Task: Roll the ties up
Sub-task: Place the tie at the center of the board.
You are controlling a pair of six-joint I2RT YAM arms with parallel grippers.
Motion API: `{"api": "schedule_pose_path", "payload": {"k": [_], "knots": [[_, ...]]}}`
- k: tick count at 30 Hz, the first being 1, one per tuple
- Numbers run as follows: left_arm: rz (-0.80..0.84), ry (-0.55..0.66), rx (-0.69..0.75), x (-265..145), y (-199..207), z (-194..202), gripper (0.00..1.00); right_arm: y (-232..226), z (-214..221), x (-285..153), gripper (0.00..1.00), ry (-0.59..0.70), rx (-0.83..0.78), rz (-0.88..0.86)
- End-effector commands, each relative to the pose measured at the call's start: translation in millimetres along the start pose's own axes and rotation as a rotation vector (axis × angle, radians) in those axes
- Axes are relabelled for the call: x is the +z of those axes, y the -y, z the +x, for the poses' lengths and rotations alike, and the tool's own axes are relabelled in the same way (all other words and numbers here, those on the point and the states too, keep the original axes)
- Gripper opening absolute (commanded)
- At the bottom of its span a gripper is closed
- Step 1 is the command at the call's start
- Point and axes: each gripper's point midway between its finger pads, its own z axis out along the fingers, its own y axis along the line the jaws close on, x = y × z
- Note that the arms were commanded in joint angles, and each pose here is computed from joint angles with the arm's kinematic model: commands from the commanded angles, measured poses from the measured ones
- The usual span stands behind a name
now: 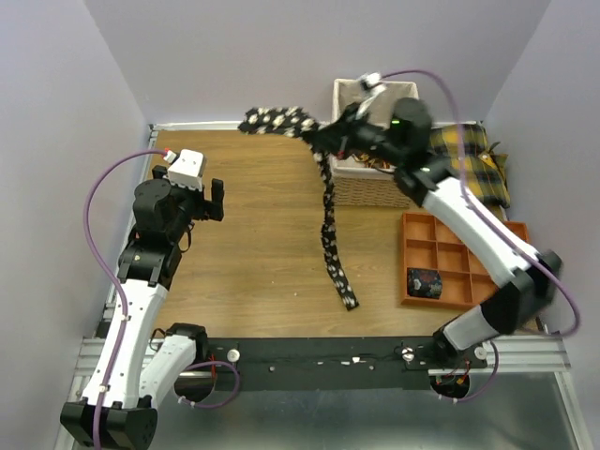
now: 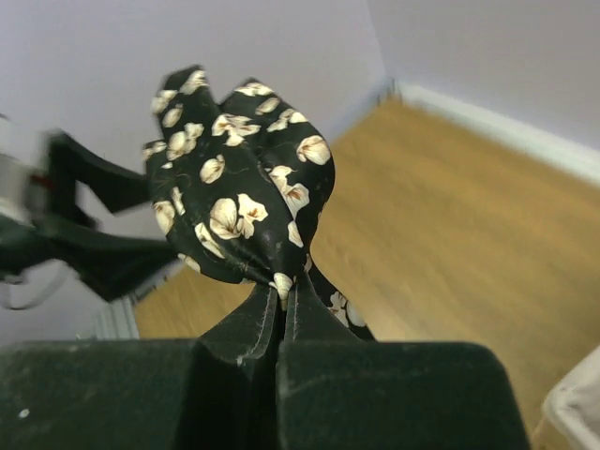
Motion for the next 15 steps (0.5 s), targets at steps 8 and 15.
{"api": "schedule_pose_path", "payload": {"k": [8, 15], "knots": [[-0.153, -0.116, 0.032, 0, -26, 39, 0.99, 91, 200, 149, 0.07, -0.405, 0.096, 0.236], [-0.166, -0.160, 0.060, 7, -31, 50, 0.99, 130, 224, 180, 0.77, -0.384, 0.073, 0.330]]}}
